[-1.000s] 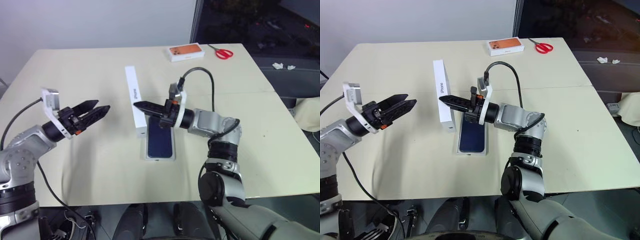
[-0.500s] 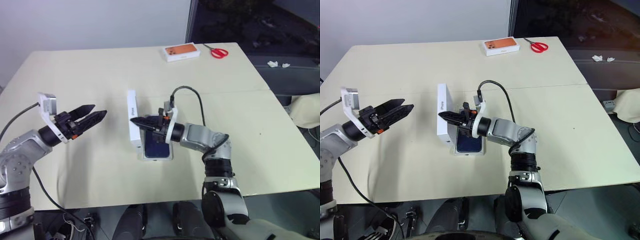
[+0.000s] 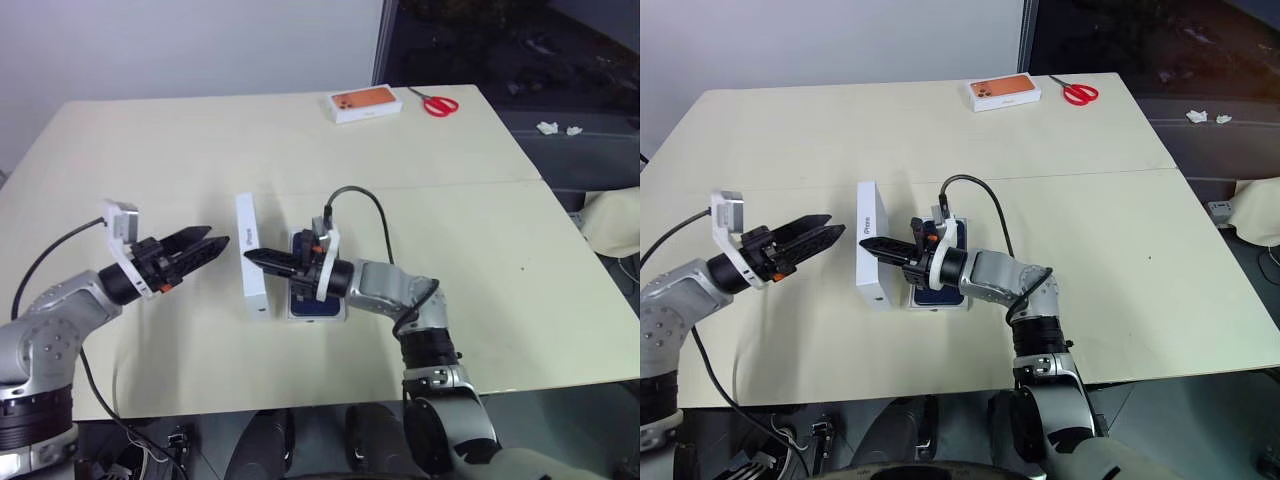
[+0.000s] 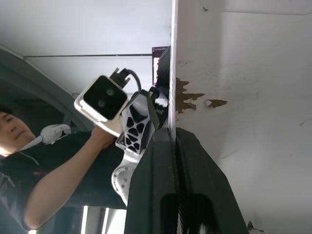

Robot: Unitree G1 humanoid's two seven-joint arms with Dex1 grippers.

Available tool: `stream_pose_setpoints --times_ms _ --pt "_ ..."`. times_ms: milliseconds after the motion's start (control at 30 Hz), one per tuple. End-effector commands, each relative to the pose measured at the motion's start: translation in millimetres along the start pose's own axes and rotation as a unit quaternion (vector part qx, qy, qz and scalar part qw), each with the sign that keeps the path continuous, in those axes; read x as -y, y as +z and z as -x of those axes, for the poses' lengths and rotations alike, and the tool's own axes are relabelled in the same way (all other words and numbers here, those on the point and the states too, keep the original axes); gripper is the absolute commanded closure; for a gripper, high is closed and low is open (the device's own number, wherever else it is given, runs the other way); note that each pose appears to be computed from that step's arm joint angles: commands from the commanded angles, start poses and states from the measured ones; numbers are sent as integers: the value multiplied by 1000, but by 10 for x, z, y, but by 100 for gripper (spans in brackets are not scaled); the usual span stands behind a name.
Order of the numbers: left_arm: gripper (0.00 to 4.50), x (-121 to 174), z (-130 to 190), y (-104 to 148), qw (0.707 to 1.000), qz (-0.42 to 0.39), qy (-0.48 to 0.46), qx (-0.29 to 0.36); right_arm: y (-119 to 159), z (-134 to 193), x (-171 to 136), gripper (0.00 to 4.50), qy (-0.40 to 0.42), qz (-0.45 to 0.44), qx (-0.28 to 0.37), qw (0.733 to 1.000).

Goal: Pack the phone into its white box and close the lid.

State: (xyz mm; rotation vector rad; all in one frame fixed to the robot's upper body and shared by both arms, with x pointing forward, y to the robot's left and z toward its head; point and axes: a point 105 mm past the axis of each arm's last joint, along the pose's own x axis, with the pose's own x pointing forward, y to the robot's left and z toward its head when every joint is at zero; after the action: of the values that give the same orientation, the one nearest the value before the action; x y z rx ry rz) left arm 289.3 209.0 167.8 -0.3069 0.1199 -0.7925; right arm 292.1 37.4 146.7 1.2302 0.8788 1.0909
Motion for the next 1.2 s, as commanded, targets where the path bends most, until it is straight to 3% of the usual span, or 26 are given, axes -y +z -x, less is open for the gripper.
stream_pose_setpoints --times_ms 33,100,133,367,733,833,967,1067,1200 --pt "328 84 -49 -55 1000 4 -17 -1 -23 66 -33 450 12 22 -6 1000" --pt "431 92 -79 -133 1000 13 -20 -7 -25 108 -5 450 7 28 -7 1000" --pt "441 98 -108 -196 999 19 -22 -12 -17 136 1 450 6 32 -5 999" --pt "441 149 -361 -472 998 29 -48 -25 10 312 50 450 -8 56 7 998" --pt "441 330 -678 -523 994 43 -97 -17 72 529 83 450 -38 110 32 993" --pt "450 362 -737 -529 994 45 -103 -15 111 596 116 361 -59 139 41 988" --pt "450 384 -784 -537 993 49 -107 -11 198 702 110 160 -73 158 57 983" --pt "450 426 -837 -572 992 53 -113 -10 223 861 -2 15 -93 233 33 967" --pt "450 464 -892 -594 991 56 -119 -9 198 1128 60 15 -160 338 -28 927"
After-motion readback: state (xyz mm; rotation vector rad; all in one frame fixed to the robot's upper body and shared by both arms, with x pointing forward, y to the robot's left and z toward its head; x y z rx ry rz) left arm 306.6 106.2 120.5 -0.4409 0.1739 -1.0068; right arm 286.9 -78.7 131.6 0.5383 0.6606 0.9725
